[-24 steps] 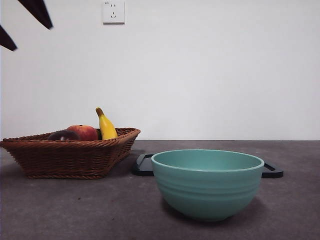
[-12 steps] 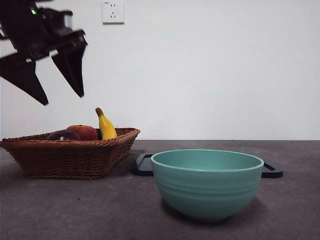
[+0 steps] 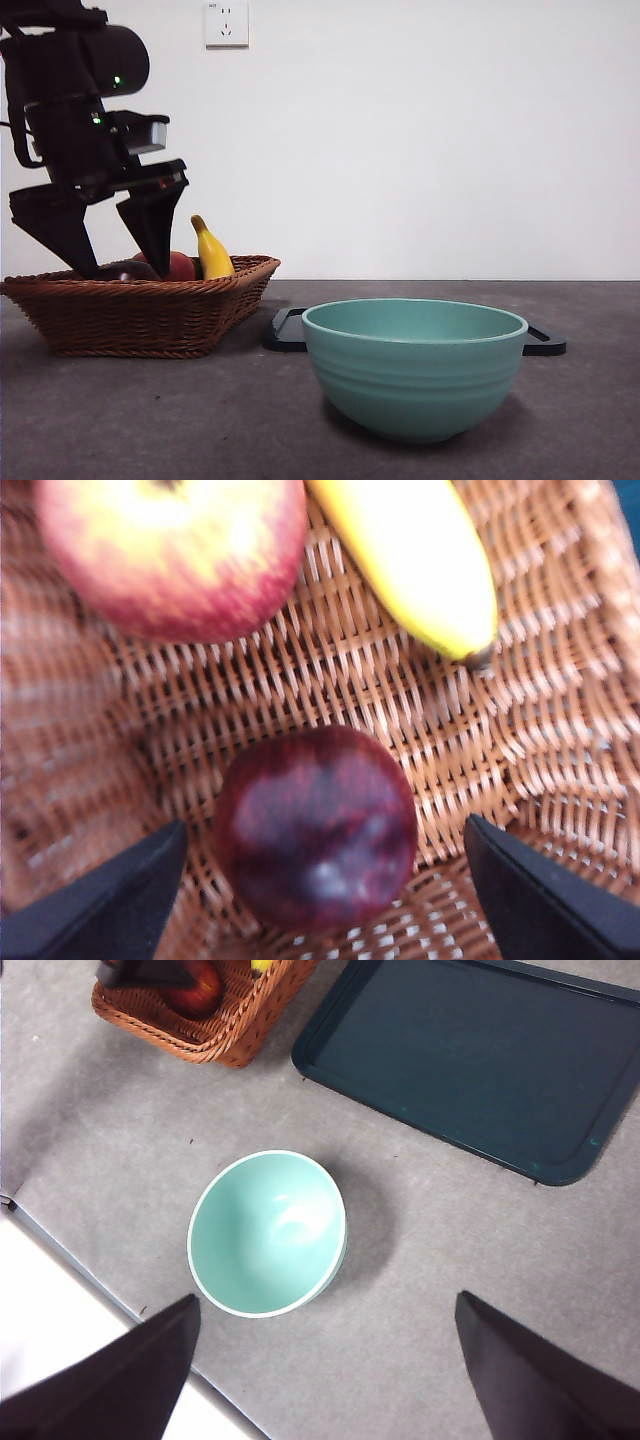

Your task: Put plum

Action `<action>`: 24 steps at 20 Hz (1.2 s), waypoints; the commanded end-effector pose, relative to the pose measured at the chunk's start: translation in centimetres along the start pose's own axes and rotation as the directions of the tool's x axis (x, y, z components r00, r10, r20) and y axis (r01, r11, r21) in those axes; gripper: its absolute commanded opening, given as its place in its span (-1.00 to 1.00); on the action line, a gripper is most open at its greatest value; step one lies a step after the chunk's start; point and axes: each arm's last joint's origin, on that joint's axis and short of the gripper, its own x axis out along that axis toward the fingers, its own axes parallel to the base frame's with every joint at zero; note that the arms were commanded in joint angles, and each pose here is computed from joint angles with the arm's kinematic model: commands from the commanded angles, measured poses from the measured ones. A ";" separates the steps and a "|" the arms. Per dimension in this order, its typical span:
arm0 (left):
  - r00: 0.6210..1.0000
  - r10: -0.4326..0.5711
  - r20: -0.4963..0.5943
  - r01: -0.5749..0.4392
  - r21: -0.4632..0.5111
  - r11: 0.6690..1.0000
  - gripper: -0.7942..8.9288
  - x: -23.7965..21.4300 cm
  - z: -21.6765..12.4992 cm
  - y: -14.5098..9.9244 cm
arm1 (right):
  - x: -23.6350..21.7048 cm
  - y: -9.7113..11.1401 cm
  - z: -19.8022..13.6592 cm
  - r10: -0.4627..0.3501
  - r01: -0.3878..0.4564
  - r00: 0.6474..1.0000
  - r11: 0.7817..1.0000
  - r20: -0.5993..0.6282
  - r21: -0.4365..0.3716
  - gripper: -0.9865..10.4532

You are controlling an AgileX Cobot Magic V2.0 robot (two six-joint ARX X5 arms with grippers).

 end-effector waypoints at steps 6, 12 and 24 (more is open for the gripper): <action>1.000 0.000 -0.010 0.000 0.023 1.000 0.06 1.3 0.6 -0.1 | -0.2 0.2 0.4 0.005 -0.005 1.000 1.000 0.012 0.000 -0.11; 1.000 0.000 -0.024 0.001 0.022 1.000 -0.16 1.5 0.5 -0.1 | -0.2 0.2 0.4 0.005 -0.005 1.000 1.000 0.011 0.000 -0.11; 0.999 -0.008 0.038 0.007 0.030 1.000 -0.34 -0.8 0.8 -0.4 | -0.2 0.2 0.4 0.005 -0.005 1.000 1.000 0.011 0.000 -0.11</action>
